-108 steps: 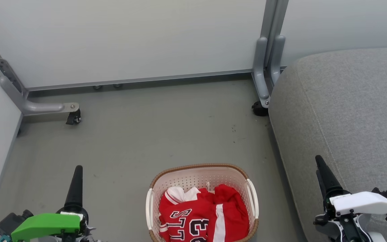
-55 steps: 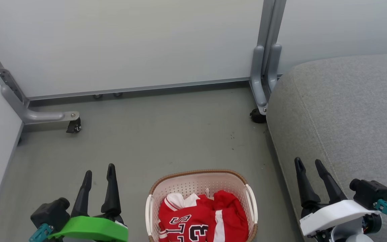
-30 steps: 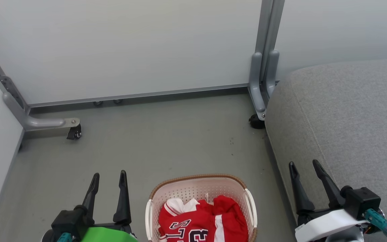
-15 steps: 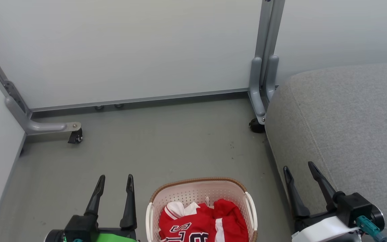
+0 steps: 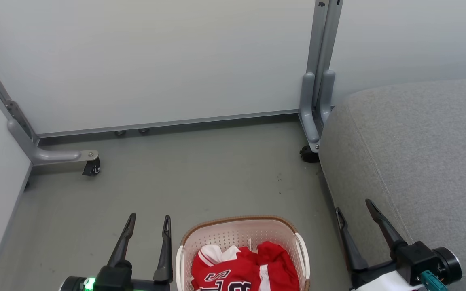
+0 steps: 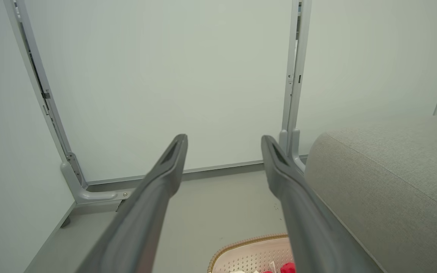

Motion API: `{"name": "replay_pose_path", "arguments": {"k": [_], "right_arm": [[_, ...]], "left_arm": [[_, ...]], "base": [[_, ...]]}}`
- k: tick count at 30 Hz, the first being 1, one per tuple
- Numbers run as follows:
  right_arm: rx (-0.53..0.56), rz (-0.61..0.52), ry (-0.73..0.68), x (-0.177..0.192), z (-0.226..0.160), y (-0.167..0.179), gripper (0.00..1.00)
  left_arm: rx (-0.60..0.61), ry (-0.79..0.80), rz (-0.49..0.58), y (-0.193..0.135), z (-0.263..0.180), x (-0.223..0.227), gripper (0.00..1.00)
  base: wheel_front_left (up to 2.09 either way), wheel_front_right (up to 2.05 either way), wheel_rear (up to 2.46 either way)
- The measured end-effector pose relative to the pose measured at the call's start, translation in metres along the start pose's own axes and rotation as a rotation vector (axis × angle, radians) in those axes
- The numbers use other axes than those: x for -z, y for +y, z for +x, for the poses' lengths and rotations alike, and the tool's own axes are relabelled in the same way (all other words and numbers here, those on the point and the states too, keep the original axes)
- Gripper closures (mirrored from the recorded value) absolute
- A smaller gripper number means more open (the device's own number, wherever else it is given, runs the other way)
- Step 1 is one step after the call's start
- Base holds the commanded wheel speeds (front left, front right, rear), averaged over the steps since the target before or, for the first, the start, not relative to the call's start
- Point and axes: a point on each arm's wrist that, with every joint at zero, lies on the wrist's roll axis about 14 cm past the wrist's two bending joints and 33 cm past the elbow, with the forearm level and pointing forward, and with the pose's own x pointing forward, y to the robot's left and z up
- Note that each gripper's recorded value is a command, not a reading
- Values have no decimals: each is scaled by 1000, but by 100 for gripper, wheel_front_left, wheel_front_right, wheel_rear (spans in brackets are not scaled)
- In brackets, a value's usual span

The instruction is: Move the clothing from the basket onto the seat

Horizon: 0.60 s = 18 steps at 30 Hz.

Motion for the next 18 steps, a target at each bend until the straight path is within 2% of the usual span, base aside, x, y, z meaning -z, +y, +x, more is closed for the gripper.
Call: {"name": "replay_pose_path", "arguments": {"k": [10,18], "right_arm": [[12,6,39,13,5,-5,0],[38,6,54,23,33,-23,0]], "left_arm": [[28,50,7,-7,4,17,0],[94,105,3,-20,30,39,0]], "base": [[0,0,0],[0,0,0]]}}
